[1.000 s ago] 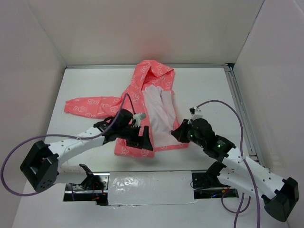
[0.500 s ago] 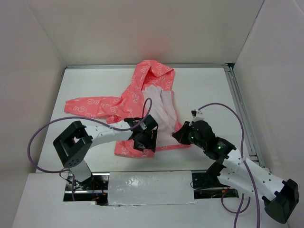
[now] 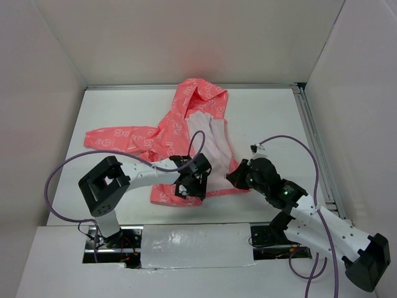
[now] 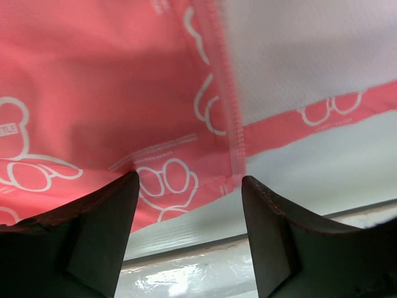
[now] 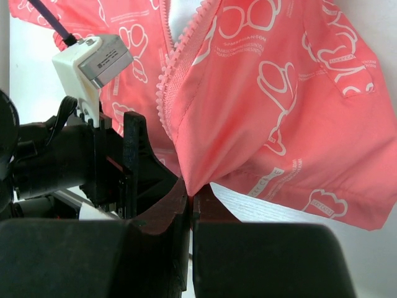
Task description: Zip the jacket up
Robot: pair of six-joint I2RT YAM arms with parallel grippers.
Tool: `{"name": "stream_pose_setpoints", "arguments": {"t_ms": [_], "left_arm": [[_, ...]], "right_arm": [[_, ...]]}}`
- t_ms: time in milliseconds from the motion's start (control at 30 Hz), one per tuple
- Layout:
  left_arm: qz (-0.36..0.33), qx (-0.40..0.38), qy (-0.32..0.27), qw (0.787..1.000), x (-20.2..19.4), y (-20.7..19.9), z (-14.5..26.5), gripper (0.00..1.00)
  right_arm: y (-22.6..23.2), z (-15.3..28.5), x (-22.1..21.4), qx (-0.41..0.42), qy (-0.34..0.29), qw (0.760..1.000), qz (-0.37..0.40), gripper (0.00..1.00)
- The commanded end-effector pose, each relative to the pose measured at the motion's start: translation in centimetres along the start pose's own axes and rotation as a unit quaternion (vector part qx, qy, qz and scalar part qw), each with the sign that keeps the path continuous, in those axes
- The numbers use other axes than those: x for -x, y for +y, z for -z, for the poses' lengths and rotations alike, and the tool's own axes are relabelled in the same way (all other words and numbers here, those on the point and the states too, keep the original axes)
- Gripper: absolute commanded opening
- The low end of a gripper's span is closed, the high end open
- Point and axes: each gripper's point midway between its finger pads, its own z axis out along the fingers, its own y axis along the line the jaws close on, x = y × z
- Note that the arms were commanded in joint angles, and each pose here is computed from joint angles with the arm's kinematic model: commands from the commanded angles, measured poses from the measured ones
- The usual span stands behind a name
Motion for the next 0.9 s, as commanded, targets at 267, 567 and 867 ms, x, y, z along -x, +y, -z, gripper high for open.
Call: {"name": "stream_pose_setpoints", "arguments": {"t_ms": [267,567,867], "left_arm": [[0.029,0.099,0.037,0.994,-3.1,2.3,-3.3,0.76],[0.036,0.16,0.045,0.985,-4.4,3.4,-4.9,0.84],[0.034,0.157,0.065,0.985,-6.1,4.2,-5.2,0.8]], "right_arm": [[-1.3,0.2,0.6,-0.03,-0.022,0.999,-0.013,0.0],[-1.9,0.0,0.7,-0.044,-0.027,0.999,-0.015,0.0],[-2.5,0.0,0.6,-0.058,-0.03,0.998,-0.016,0.0]]}}
